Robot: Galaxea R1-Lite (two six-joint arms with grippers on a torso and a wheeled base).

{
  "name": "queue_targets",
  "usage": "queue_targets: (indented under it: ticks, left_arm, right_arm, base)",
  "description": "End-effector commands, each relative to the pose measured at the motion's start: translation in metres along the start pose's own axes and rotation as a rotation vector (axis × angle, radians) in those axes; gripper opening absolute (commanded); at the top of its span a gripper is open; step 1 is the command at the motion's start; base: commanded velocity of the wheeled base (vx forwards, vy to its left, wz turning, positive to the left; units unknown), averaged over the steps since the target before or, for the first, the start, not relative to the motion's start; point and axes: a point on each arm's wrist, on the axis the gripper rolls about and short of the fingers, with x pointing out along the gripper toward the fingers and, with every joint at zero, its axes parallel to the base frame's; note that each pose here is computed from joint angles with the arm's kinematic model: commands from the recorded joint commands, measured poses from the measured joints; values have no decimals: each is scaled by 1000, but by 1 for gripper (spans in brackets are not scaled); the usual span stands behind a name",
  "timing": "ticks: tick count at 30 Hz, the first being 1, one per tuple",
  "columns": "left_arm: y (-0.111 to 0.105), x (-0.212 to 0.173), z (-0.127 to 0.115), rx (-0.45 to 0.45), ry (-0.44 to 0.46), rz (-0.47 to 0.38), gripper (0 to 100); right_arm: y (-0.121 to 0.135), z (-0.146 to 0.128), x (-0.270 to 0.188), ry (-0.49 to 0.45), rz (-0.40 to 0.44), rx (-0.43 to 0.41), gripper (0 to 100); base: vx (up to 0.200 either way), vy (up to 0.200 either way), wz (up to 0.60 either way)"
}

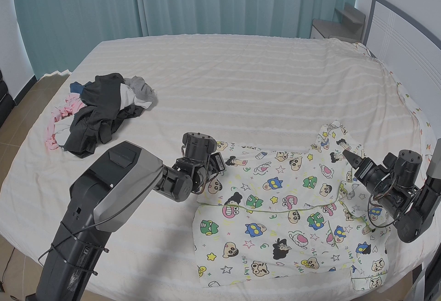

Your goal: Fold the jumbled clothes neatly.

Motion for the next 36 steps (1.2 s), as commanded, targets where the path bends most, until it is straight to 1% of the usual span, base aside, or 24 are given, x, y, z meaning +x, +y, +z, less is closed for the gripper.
queue_targets:
  ticks: [1, 5, 13, 17, 23, 31, 34, 36]
  left_arm:
    - [2, -5, 12, -19, -28, 13, 0]
    - [8, -7, 11, -28, -33, 35, 0]
    - [17, -10, 13, -47, -87, 23, 0]
    - [21, -9, 14, -50, -103, 47, 0]
    - [29, -7, 20, -60, -116, 69, 0]
    - [36, -6, 24, -67, -129, 88, 0]
    - [40, -6, 28, -97, -138, 93, 0]
    - [40, -6, 28, -98, -136, 94, 0]
  right_arm:
    - [1, 1, 0, -3, 4, 0, 100]
    - [0, 1, 0, -2, 2, 2, 100]
    - [1, 1, -1, -4, 5, 2, 100]
    - [1, 1, -1, -5, 3, 2, 100]
    - [2, 2, -1, -8, 6, 1, 100]
    - [2, 2, -1, -8, 6, 2, 100]
    - [2, 2, -1, -10, 7, 1, 100]
    - [2, 2, -1, -8, 6, 1, 100]
  base:
    - [0, 0, 0]
    - [0, 0, 0]
    - [0, 0, 0]
    - [0, 0, 0]
    - [0, 0, 0]
    - [0, 0, 0]
    - [0, 0, 0]
    - [0, 0, 0]
